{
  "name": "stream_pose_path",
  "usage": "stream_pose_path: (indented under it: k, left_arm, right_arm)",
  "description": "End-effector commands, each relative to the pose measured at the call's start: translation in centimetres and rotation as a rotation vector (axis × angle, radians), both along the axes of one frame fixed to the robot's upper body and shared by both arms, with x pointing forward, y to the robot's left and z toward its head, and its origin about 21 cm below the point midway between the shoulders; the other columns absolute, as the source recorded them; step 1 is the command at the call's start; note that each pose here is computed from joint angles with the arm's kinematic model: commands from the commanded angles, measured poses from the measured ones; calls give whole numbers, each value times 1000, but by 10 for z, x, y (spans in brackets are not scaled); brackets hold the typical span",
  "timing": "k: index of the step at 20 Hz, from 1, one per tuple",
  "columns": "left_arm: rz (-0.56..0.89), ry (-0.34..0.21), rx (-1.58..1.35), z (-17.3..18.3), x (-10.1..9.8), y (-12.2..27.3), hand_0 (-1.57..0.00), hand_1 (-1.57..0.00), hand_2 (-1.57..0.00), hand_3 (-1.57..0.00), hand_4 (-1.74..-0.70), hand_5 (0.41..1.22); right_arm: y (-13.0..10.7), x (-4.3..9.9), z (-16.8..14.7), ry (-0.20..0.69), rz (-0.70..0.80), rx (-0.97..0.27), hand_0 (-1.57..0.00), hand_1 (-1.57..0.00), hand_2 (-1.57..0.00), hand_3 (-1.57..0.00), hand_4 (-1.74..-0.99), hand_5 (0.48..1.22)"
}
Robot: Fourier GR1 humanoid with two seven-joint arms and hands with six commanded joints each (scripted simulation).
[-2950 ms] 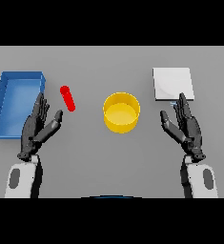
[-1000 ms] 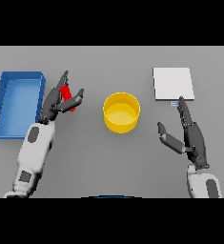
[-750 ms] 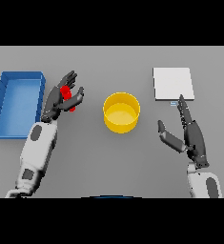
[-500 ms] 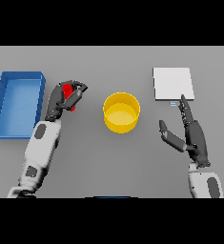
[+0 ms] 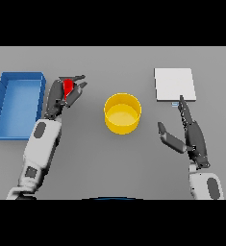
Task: Pick up the red beaker and tilt it to pour out 1 green nut into yellow bowl. Pick up the yellow bowl and place it on the metallic measuring scale.
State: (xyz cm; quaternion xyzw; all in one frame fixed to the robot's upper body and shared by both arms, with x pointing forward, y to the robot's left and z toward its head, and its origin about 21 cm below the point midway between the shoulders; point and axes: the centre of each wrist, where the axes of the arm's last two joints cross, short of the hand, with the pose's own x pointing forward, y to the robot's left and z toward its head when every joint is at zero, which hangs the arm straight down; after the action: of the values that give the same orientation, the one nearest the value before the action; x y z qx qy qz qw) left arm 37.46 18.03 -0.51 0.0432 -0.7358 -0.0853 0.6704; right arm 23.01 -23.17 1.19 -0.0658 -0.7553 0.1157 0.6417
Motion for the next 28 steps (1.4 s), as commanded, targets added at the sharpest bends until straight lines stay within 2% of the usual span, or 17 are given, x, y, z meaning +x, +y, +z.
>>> stream_pose_path:
  k: [1, 3, 7, 9, 14, 19, 24, 27, 28]
  left_arm:
    - [7, -23, 14, 6, 0, 2, -1532, -1533, -1533, -1533, -1702, 1098]
    - [-6, -55, 57, 25, 3, -3, -1546, -1546, -1547, -1547, -1716, 1097]
    - [-121, -66, 329, 58, 6, -11, -1561, -1561, -1561, -1561, -1731, 1119]
    - [-175, -80, 423, 64, 1, -19, -1563, -1563, -1563, -1563, -1733, 1119]
    - [-212, -70, 564, 69, 1, -26, -1564, -1565, -1565, -1565, -1734, 1112]
    - [-320, -190, 991, 86, 11, -47, -1569, -1569, -1569, -1569, -1739, 1134]
    - [-432, -267, 1320, 96, 20, -68, -1570, -1570, -1570, -1570, -1740, 1193]
    - [-519, -297, 1507, 104, 26, -82, -1571, -1571, -1571, -1571, -1613, 1206]
    - [-540, -296, 1581, 106, 28, -88, -1571, -1571, -1571, -1571, -1637, 1209]
  right_arm:
    - [1, -3, -4, 6, 1, 2, 1, 1, 1, 1, -1258, 669]
    - [4, -1, 2, -16, 6, -5, 1, 1, 1, 1, -1250, 672]
    - [4, -1, 1, -7, -6, -49, 1, 1, 1, 1, -1245, 688]
    - [5, -6, -1, -9, -8, -45, 1, 1, 1, 1, -1243, 694]
    - [5, -11, 4, 2, -8, -38, 1, 1, 1, 1, -1248, 711]
    - [6, -7, 5, 6, -1, -33, 1, 1, 1, 1, -1267, 720]
    - [9, -4, 4, 3, 4, -19, 1, 1, 1, 1, -1264, 717]
    - [6, -4, 2, -1, -7, -18, 1, 1, 1, 1, -1258, 697]
    - [8, -5, 1, -5, -4, -20, 1, 1, 1, 1, -1253, 688]
